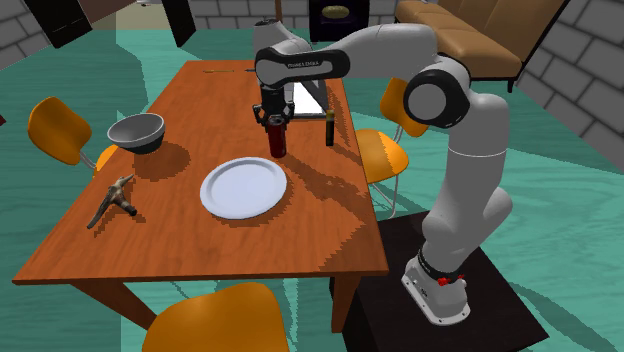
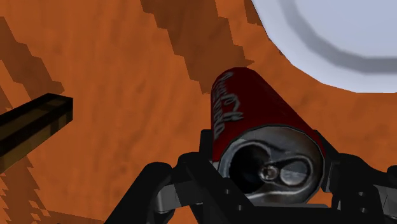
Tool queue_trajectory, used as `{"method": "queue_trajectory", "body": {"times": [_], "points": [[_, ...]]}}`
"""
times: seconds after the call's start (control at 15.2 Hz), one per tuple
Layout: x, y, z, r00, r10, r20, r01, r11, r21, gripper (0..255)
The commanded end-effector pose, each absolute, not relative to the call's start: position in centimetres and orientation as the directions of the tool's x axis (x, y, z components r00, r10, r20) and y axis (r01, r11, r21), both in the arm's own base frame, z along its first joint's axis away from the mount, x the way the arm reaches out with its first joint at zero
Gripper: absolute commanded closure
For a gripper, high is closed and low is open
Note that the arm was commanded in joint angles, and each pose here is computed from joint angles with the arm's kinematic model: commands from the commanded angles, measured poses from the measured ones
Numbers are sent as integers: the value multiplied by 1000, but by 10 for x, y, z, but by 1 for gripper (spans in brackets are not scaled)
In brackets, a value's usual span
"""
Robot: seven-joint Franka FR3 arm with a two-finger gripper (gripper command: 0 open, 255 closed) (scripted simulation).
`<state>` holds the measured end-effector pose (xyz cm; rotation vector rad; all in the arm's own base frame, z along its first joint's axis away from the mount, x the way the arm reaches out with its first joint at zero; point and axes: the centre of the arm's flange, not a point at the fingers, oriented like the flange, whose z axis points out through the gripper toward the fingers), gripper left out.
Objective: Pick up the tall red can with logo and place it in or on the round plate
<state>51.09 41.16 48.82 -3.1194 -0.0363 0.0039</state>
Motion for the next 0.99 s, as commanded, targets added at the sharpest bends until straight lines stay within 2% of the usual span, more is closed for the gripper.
{"method": "queue_trajectory", "body": {"times": [0.0, 0.92], "points": [[511, 411, 497, 1000, 23, -2, 23, -999, -22, 255], [511, 411, 569, 1000, 23, -2, 23, -999, -22, 255]]}}
